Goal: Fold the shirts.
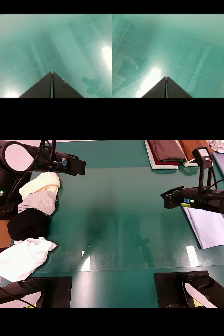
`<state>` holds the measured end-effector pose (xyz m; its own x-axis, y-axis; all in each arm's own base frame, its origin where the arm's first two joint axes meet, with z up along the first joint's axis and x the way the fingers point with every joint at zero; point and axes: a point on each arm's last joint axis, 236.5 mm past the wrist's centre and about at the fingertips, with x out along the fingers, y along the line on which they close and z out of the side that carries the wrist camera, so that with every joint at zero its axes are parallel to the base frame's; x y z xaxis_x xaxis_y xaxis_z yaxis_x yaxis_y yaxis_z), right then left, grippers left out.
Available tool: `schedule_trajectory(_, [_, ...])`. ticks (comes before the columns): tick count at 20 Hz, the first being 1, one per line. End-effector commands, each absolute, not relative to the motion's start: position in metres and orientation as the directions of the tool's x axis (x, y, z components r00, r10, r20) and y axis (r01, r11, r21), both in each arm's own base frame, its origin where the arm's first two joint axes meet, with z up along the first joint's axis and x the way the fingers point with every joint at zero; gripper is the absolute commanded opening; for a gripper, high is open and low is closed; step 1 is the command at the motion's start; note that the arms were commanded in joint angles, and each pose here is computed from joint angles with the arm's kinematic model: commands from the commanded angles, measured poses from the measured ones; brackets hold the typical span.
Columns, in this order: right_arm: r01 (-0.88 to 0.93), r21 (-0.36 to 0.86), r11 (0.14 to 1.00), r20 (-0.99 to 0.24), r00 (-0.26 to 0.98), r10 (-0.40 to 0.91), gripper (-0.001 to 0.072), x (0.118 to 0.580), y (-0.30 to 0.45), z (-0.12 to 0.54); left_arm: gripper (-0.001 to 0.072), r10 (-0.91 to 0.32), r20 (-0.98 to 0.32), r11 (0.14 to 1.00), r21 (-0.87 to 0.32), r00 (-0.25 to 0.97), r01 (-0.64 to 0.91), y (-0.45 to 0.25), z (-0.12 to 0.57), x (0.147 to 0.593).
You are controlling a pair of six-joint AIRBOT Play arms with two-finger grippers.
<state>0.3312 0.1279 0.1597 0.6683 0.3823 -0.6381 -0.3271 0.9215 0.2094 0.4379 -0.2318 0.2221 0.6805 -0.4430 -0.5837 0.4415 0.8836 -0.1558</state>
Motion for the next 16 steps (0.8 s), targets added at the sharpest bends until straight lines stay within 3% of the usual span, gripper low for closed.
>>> schedule_trajectory(1, [-0.328,0.21,0.921,-0.638,0.668,0.383,0.0016,0.331,0.128,0.16,0.0024,-0.453,-0.534,0.882,-0.152,0.714,0.446,-0.234,0.234,0.445])
schedule_trajectory(2, [-0.328,0.21,0.921,-0.638,0.668,0.383,0.0016,0.331,0.128,0.16,0.0027,-0.428,-0.509,0.888,-0.082,0.746,0.454,-0.228,0.239,0.454])
schedule_trajectory(3, [-0.328,0.21,0.921,-0.638,0.668,0.383,0.0016,0.331,0.128,0.16,0.0209,-0.374,-0.497,0.903,-0.002,0.783,0.43,-0.213,0.241,0.464])
schedule_trajectory(4, [-0.328,0.21,0.921,-0.638,0.668,0.383,0.0016,0.331,0.128,0.16,0.0595,-0.293,-0.487,0.932,0.045,0.823,0.359,-0.189,0.241,0.48])
schedule_trajectory(5, [-0.328,0.211,0.921,-0.638,0.667,0.384,0.0016,0.331,0.128,0.16,0.0691,-0.209,-0.491,0.961,0.059,0.846,0.272,-0.16,0.235,0.494])
schedule_trajectory(10, [-0.329,0.211,0.921,-0.638,0.667,0.384,0.0016,0.331,0.129,0.16,0.0692,0.066,-0.629,0.995,0.098,0.774,-0.005,-0.026,0.145,0.55])
schedule_trajectory(16, [-0.329,0.217,0.919,-0.636,0.667,0.389,0.0016,0.331,0.13,0.16,0.0692,0.177,-0.796,0.984,0.126,0.579,-0.128,0.061,0.002,0.568])
